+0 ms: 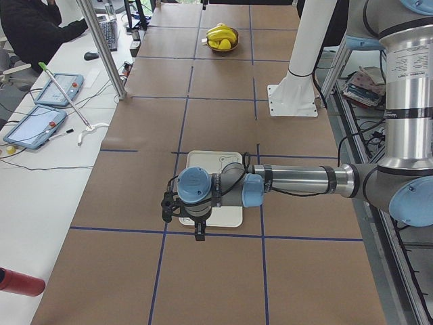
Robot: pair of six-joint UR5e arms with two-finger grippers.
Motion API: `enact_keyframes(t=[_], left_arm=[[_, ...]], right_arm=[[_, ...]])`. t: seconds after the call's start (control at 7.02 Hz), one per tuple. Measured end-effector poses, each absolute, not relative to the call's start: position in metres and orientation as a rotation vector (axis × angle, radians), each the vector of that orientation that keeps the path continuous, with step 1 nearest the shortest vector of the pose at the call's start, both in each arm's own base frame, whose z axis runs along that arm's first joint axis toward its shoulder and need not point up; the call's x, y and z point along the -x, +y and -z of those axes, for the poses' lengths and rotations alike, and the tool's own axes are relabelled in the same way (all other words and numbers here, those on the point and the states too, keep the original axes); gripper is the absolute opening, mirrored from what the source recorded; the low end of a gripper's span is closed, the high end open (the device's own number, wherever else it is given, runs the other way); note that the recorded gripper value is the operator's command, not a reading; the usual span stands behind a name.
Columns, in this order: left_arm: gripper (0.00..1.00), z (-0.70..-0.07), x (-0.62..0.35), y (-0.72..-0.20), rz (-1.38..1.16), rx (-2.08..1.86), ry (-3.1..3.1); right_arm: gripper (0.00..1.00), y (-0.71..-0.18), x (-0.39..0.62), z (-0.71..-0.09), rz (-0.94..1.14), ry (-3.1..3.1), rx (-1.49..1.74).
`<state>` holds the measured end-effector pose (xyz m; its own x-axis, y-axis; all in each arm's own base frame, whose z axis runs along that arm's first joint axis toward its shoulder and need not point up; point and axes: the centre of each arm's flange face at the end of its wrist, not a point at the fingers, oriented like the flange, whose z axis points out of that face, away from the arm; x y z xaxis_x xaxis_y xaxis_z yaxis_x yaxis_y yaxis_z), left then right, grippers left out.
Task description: Transfer all bananas from basket to plate
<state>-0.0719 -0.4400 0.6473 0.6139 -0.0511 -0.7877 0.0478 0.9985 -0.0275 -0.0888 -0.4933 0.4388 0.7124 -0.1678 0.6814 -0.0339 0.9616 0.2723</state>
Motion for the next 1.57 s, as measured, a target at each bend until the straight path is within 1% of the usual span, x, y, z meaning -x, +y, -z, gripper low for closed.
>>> enact_keyframes(t=[0.28, 0.43, 0.57, 0.71, 1.14, 1.42, 1.57], left_arm=[[1.00, -0.648, 0.072, -0.439, 0.058, 0.006, 0.908], [1.00, -0.649, 0.072, -0.438, 0.059, 0.008, 0.908], [1.00, -0.650, 0.072, -0.436, 0.060, 0.010, 0.908], [1.00, -0.651, 0.072, -0.435, 0.061, 0.012, 0.909], [1.00, -0.651, 0.071, -0.435, 0.056, 0.003, 0.910], [1.00, -0.652, 0.071, -0.435, 0.054, -0.003, 0.911], [1.00, -0.654, 0.071, -0.435, 0.055, -0.001, 0.912]], right_arm=[[0.97, -0.447, 0.140, -0.417, 0.002, -0.786, -0.231], [0.90, -0.424, 0.159, -0.414, 0.009, -0.761, -0.230], [0.86, -0.409, 0.177, -0.418, 0.034, -0.725, -0.233], [0.85, -0.398, 0.192, -0.423, 0.064, -0.695, -0.233], [0.77, -0.383, 0.228, -0.442, 0.142, -0.617, -0.235], [0.71, -0.382, 0.233, -0.455, 0.189, -0.588, -0.232], [0.66, -0.382, 0.233, -0.460, 0.204, -0.580, -0.228]])
